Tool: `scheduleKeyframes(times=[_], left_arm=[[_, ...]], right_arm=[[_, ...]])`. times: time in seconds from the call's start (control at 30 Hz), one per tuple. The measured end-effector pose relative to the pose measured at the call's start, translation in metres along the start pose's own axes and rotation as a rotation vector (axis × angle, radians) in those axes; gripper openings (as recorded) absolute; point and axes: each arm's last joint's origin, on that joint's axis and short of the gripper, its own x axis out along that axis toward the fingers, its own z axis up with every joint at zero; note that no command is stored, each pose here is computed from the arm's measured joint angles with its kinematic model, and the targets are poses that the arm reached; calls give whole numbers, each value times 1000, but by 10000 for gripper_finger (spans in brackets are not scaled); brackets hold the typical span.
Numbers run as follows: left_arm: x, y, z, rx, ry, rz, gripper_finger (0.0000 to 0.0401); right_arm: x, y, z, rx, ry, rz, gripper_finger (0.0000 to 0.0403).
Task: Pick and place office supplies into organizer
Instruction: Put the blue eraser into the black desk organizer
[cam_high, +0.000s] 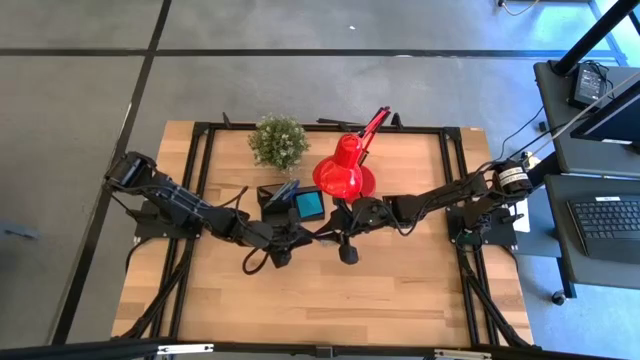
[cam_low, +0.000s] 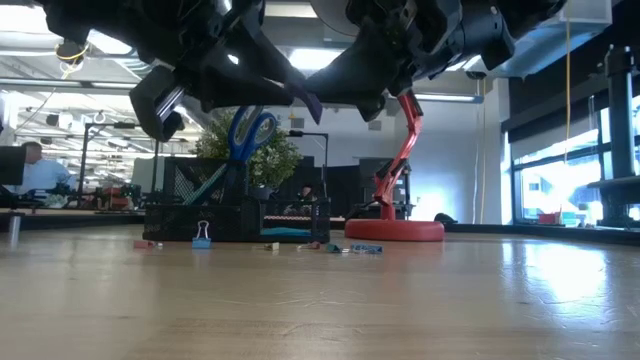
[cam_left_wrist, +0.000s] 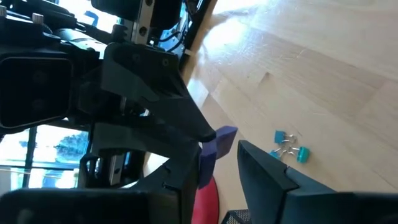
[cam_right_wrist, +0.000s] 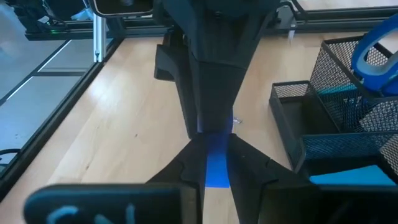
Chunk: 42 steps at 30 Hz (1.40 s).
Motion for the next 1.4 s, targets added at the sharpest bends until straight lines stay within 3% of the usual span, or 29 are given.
scheduleKeyframes(times=[0.4,0.97,1.2,1.4], left_arm=[[0,1,-1,-1,40,32,42],[0,1,0,-4,19,27,22],[0,1,0,-6,18,29,19],[0,1,0,-5,28,35,18]], right_arm=[[0,0,-1,-1,2,4,56],[0,1,-1,-5,1,9,61],[0,1,-1,-3,2,9,82],[-1,1,-8,-86,77,53,131]])
